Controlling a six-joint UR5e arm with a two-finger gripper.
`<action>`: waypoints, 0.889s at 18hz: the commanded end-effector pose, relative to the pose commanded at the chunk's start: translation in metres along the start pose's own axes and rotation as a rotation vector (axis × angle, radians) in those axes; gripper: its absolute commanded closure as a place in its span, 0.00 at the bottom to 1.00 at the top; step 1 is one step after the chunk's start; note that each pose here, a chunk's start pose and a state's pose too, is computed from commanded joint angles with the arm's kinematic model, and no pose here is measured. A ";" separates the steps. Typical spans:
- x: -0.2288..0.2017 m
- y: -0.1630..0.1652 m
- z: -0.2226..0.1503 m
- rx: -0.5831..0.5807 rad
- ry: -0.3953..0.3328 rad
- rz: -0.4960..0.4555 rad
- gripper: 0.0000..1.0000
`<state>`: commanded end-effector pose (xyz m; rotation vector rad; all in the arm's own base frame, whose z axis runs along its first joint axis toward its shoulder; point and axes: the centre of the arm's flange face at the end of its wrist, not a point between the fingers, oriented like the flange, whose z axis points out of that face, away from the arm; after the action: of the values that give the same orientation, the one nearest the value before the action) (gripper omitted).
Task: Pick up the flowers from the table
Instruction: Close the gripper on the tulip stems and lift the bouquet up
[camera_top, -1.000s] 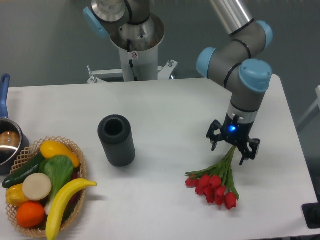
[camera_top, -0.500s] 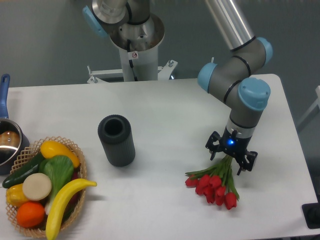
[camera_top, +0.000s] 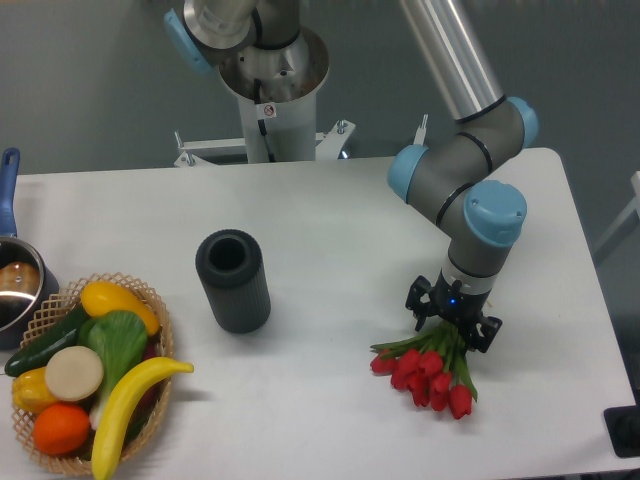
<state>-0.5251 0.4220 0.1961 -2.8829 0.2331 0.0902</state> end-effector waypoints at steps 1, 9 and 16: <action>-0.003 0.002 -0.004 -0.002 -0.008 0.001 1.00; -0.027 0.014 -0.062 0.011 -0.099 -0.026 1.00; -0.053 0.012 -0.107 -0.095 -0.129 -0.025 1.00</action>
<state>-0.5750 0.3922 0.3008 -2.9586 0.1728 0.2890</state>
